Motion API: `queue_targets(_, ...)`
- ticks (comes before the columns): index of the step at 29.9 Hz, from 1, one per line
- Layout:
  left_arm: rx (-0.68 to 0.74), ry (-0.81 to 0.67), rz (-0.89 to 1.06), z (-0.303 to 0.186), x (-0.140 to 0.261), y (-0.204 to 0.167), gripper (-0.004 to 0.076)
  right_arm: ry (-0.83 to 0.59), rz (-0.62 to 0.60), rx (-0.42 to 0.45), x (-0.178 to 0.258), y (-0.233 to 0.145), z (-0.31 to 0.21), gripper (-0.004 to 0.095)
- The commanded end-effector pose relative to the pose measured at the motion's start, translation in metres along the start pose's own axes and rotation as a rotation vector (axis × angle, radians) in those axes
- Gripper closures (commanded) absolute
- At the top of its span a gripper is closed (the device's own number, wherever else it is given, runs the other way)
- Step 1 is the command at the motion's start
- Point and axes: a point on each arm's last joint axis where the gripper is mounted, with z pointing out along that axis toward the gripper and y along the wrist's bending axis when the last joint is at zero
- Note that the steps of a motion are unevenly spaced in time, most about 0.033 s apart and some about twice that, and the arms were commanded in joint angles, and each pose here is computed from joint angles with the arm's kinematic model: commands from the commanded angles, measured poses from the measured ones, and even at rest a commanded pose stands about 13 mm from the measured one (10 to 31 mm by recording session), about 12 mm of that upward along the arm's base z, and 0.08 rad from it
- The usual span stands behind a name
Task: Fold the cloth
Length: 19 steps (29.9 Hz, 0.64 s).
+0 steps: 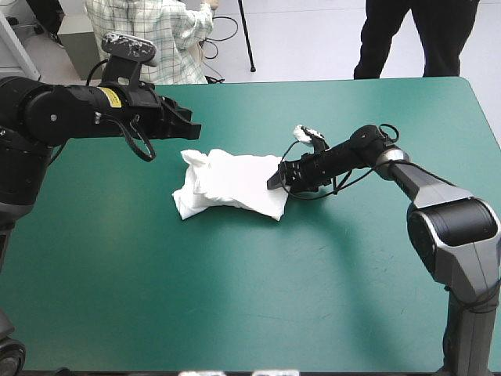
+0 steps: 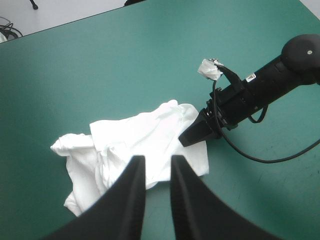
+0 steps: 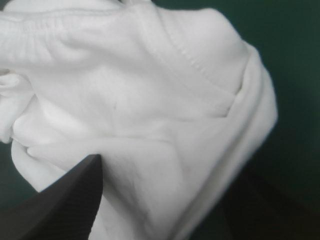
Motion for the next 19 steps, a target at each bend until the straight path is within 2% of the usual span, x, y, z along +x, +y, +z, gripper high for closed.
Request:
queue_targets(1, 0.018, -0.035, 0.006, -0.026, 0.001, -0.006, 0.0587, -0.052, -0.047, -0.033, -0.007, 0.023, -0.005, 0.028)
queue_targets(2, 0.018, -0.036, 0.006, -0.027, 0.001, -0.006, 0.0587, -0.054, -0.046, -0.024, -0.007, 0.022, -0.001, 0.0296)
queue_targets(4, 0.018, -0.038, 0.006, -0.028, 0.001, -0.006, 0.0587, -0.063, -0.046, -0.013, -0.007, 0.021, 0.002, 0.0391)
queue_targets(9, 0.014, -0.06, 0.008, -0.038, 0.002, -0.008, 0.0587, -0.054, -0.089, 0.045, -0.007, 0.017, 0.002, 0.092)
queue_targets(11, 0.014, -0.068, 0.009, -0.041, 0.003, -0.008, 0.0587, -0.036, -0.105, 0.084, -0.005, 0.014, 0.0, 0.0912)
queue_targets(13, 0.012, -0.073, 0.011, -0.044, 0.003, -0.008, 0.0587, -0.018, -0.129, 0.181, -0.004, 0.011, -0.008, 0.0912)
queue_targets(17, 0.006, -0.083, 0.013, -0.049, 0.004, -0.009, 0.0587, 0.016, -0.225, 0.449, -0.001, 0.011, -0.043, 0.0923)
queue_targets(19, 0.006, -0.083, 0.006, -0.049, 0.004, -0.009, 0.0587, 0.036, -0.225, 0.561, 0.001, 0.006, -0.065, 0.0925)
